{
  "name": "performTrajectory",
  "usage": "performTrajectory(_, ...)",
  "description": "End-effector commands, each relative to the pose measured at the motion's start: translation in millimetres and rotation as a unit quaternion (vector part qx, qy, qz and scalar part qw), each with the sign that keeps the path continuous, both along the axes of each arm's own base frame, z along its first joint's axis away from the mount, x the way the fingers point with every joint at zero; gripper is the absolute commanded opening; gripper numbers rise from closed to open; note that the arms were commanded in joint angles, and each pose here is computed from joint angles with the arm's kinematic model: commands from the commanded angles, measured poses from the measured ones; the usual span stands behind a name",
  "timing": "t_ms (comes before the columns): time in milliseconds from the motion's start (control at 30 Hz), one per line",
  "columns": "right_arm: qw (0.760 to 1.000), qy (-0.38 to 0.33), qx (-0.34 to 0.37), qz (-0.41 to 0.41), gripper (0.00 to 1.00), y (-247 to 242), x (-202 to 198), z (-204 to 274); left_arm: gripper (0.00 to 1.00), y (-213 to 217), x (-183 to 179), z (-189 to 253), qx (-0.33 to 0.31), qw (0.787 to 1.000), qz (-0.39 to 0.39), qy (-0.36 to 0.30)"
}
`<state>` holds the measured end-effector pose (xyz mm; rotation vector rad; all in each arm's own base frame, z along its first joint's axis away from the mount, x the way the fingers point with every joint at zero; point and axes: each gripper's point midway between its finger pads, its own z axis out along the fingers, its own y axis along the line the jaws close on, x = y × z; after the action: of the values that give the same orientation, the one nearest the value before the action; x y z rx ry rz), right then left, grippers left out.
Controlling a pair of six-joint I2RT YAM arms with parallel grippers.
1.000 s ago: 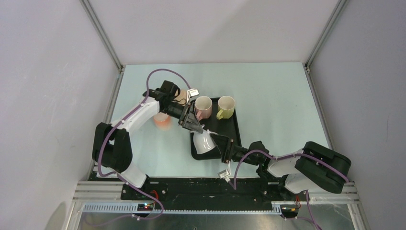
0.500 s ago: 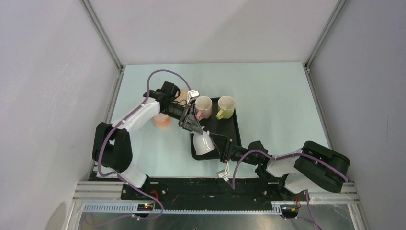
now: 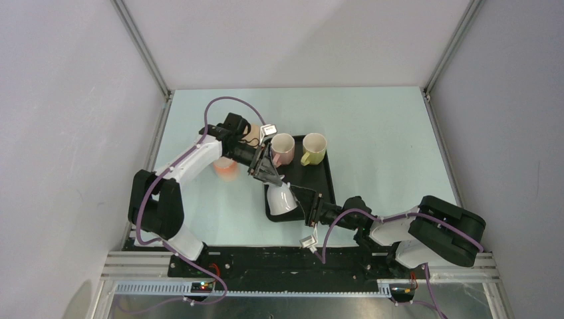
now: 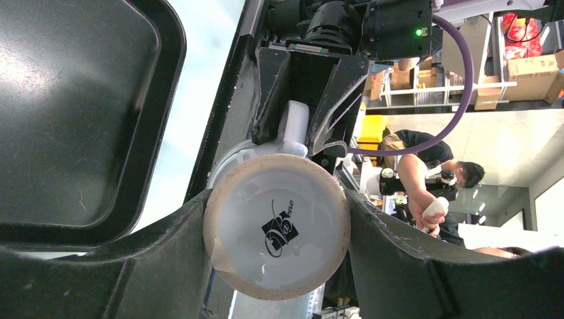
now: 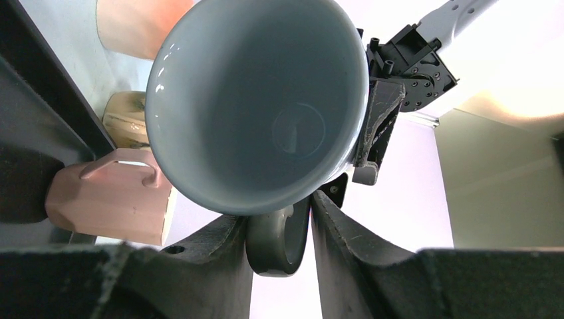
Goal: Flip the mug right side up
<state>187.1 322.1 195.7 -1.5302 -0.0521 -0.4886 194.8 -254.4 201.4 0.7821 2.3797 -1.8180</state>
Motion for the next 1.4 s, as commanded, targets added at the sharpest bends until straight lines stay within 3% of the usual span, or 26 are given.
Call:
performTrajectory(0, 0.992, -0.058, 0.116, -0.004, 0.36, -8.2, -4.4, 67.0, 0.00, -5.2, -9.5, 27.5, -0.062, 0.998, -0.024, 0.003)
performTrajectory(167, 0.991, -0.050, 0.122, -0.006, 0.30, -8.0, -3.8, 69.0, 0.00, -5.4, -9.1, 28.6, -0.064, 0.998, -0.024, 0.001)
performTrajectory(433, 0.990, -0.034, 0.133, -0.017, 0.00, -7.3, 0.7, 71.7, 0.01, -6.4, -5.9, 27.6, -0.065, 0.998, -0.024, 0.005)
performTrajectory(467, 0.990, -0.029, 0.137, -0.018, 0.00, -7.3, 1.6, 72.7, 0.04, -6.5, -5.4, 27.1, -0.064, 0.998, -0.024, 0.005)
performTrajectory(500, 0.990, -0.024, 0.141, -0.022, 0.00, -7.9, 3.1, 73.9, 0.16, -6.6, -4.6, 27.1, -0.063, 0.998, -0.023, 0.005)
performTrajectory(600, 0.988, -0.016, 0.150, -0.026, 0.00, -9.4, 5.5, 77.6, 0.31, -6.0, -4.0, 26.4, -0.063, 0.998, -0.022, 0.007)
performTrajectory(633, 0.987, -0.011, 0.157, -0.028, 0.00, -10.6, 6.3, 80.5, 0.44, -5.6, -3.7, 26.0, -0.063, 0.998, -0.021, 0.007)
performTrajectory(800, 0.984, 0.004, 0.173, -0.030, 0.00, -14.3, 7.3, 86.5, 0.62, -4.9, -3.8, 25.9, -0.066, 0.998, -0.021, 0.007)
performTrajectory(967, 0.983, 0.015, 0.178, -0.027, 0.00, -14.6, 7.5, 86.6, 0.69, -4.5, -3.5, 25.1, -0.067, 0.997, -0.021, 0.009)
performTrajectory(1100, 0.984, 0.019, 0.174, -0.026, 0.00, -14.0, 7.6, 82.7, 0.80, -4.7, -1.1, 23.6, -0.066, 0.998, -0.019, 0.012)
performTrajectory(1300, 0.987, 0.023, 0.160, -0.021, 0.00, -12.1, 5.3, 72.9, 0.74, -5.5, 0.4, 23.8, -0.068, 0.997, -0.019, 0.020)
performTrajectory(1367, 0.987, 0.027, 0.158, -0.018, 0.00, -11.4, 4.6, 70.2, 0.77, -5.6, 1.1, 22.3, -0.066, 0.997, -0.018, 0.020)
